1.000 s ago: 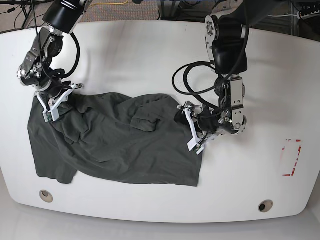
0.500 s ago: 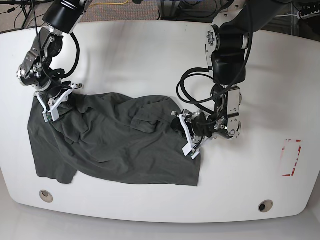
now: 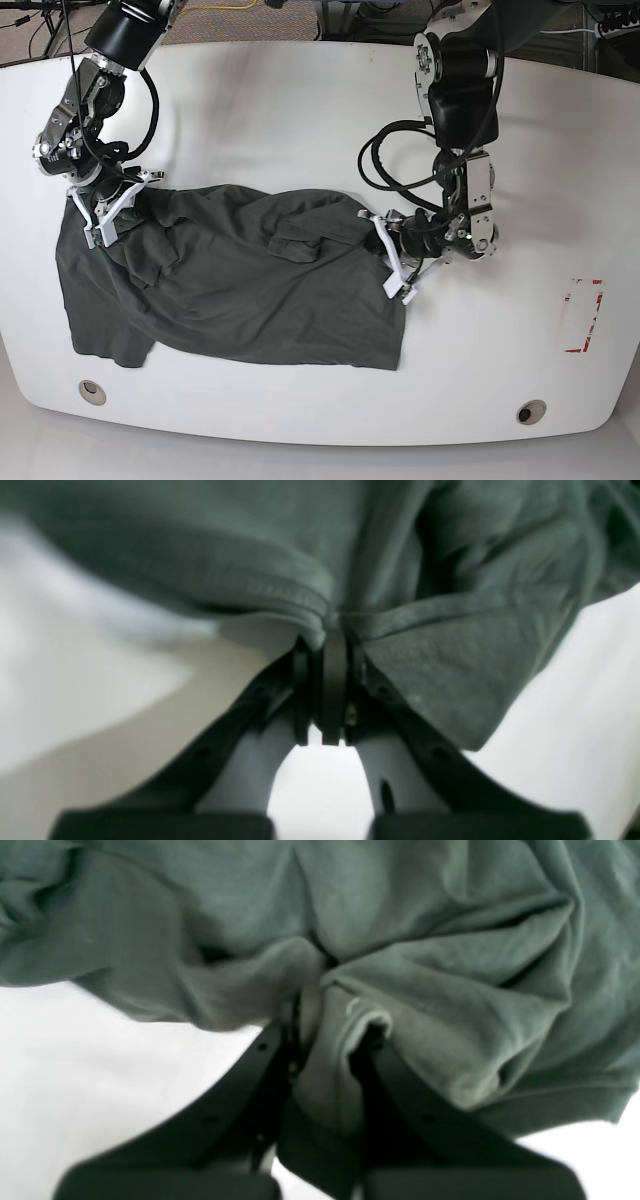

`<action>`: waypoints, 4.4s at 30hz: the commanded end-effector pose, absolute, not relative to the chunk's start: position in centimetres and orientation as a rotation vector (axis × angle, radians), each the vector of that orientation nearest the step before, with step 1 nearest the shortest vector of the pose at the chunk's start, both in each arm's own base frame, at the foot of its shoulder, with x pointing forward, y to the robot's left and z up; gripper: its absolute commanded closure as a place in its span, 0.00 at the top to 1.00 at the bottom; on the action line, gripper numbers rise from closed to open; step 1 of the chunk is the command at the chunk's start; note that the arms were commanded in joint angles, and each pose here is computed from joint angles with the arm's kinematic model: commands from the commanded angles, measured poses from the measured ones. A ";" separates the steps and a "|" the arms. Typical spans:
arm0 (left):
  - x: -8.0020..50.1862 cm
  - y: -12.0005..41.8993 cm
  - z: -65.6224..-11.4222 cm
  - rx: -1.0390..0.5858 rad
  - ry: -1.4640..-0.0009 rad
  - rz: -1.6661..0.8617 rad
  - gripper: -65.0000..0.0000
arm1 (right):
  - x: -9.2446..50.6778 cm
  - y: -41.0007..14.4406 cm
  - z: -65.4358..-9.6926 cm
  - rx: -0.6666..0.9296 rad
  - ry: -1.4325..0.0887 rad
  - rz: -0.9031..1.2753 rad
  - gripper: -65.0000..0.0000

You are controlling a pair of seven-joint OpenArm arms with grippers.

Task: Fold the T-shirt properly
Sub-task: 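Move the left gripper to the shirt's middle and grasp a fold, then pull the grasped fold with the left gripper away from the right gripper, then lift the shirt with both grippers, swing it, and lay it down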

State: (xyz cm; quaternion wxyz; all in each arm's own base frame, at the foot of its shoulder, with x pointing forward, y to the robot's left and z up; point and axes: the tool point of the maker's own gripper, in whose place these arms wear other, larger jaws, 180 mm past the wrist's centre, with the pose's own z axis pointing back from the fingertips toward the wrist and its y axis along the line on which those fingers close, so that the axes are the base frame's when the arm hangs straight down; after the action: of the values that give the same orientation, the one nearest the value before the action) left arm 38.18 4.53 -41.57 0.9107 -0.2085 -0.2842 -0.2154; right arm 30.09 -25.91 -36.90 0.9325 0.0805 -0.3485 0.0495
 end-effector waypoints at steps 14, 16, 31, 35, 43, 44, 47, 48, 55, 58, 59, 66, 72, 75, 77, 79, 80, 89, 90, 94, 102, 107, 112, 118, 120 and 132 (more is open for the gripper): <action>37.6 18.9 -38.4 -0.096 -0.590 -0.377 0.00 | 31.9 -25.2 -34.2 0.160 -0.816 0.123 0.00; 37.4 19.8 -38.1 -0.071 -0.595 -0.380 0.00 | 31.9 -25.1 -34.2 0.163 -0.817 0.123 0.00; 34.3 27.0 -36.6 0.087 -0.571 -0.308 0.00 | 31.6 -24.4 -34.9 0.181 -0.805 0.114 0.00; 33.5 29.7 -36.0 0.131 -0.553 -0.264 0.00 | 31.6 -24.5 -34.8 0.177 -0.795 0.116 0.00; 32.8 32.9 -35.0 0.173 -0.560 -0.194 0.00 | 32.4 -24.6 -34.0 0.170 -0.790 0.125 0.00; 32.7 33.0 -34.9 0.174 -0.556 -0.190 0.00 | 32.5 -24.5 -34.0 0.171 -0.790 0.125 0.00; 32.9 33.3 -34.4 0.185 -0.543 -0.182 0.00 | 32.5 -24.3 -34.1 0.177 -0.784 0.127 0.00; 32.9 33.4 -33.9 0.194 -0.544 -0.178 0.01 | 32.8 -24.2 -33.8 0.180 -0.793 0.127 0.00; 34.2 33.9 -29.0 0.283 -0.633 -0.178 0.01 | 35.0 -23.2 -31.9 0.184 -0.832 0.171 0.00; 35.4 34.0 -25.9 0.322 -0.694 -0.172 0.01 | 36.4 -23.0 -30.3 0.176 -0.867 0.192 0.00; 35.7 34.1 -24.9 0.334 -0.709 -0.167 0.01 | 37.0 -22.9 -29.7 0.172 -0.882 0.197 0.00; 39.1 33.8 -17.8 0.379 -0.825 -0.149 0.01 | 41.0 -24.3 -23.7 0.119 -1.016 0.227 0.00; 41.5 33.8 -11.2 0.396 -0.983 -0.118 0.01 | 45.4 -23.5 -18.2 0.117 -1.104 0.293 0.00; 42.6 33.4 -7.7 0.391 -1.071 -0.106 0.01 | 47.4 -23.9 -15.0 0.115 -1.148 0.303 0.00; 43.0 33.0 -5.8 0.384 -1.120 -0.097 0.01 | 48.6 -23.8 -12.8 0.116 -1.180 0.317 0.00; 43.3 33.0 -3.8 0.385 -1.168 -0.087 0.01 | 49.6 -23.8 -10.6 0.113 -1.205 0.330 0.00; 43.6 33.0 -2.7 0.381 -1.192 -0.085 0.01 | 50.4 -23.8 -8.8 0.110 -1.226 0.341 0.00; 44.7 32.8 5.1 0.339 -1.351 -0.060 0.01 | 53.3 -23.2 2.5 0.083 -1.365 0.412 0.00; 44.7 32.7 6.0 0.336 -1.369 -0.058 0.01 | 53.3 -23.3 3.4 0.071 -1.372 0.420 0.00; 45.1 32.5 7.7 0.310 -1.398 -0.059 0.01 | 53.3 -23.2 6.3 0.036 -1.400 0.448 0.00; 46.1 32.4 5.8 0.278 -1.344 -0.069 0.01 | 52.4 -25.1 6.5 -0.019 -1.379 0.435 0.00; 46.3 32.6 1.2 0.271 -1.251 -0.076 0.01 | 51.9 -26.4 2.0 0.030 -1.319 0.399 0.00; 45.6 33.7 -5.1 0.234 -1.151 -0.036 0.01 | 50.3 -26.8 -3.8 0.076 -1.267 0.380 0.00; 44.1 34.3 -12.2 0.216 -1.022 -0.027 0.01 | 46.8 -27.7 -13.2 0.105 -1.142 0.324 0.00; 43.2 34.5 -14.9 0.213 -0.975 -0.024 0.01 | 45.4 -26.9 -16.3 0.142 -1.102 0.311 0.00; 35.9 34.9 -28.9 0.195 -0.712 -0.053 0.01 | 35.2 -25.7 -32.2 0.272 -0.850 0.149 0.00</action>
State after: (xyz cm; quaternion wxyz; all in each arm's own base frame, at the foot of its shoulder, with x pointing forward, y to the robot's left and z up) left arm 35.81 34.36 -29.60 0.9397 0.0863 -0.3303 -0.0222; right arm 35.16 -24.82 -33.31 0.9104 0.1382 -0.3826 0.0751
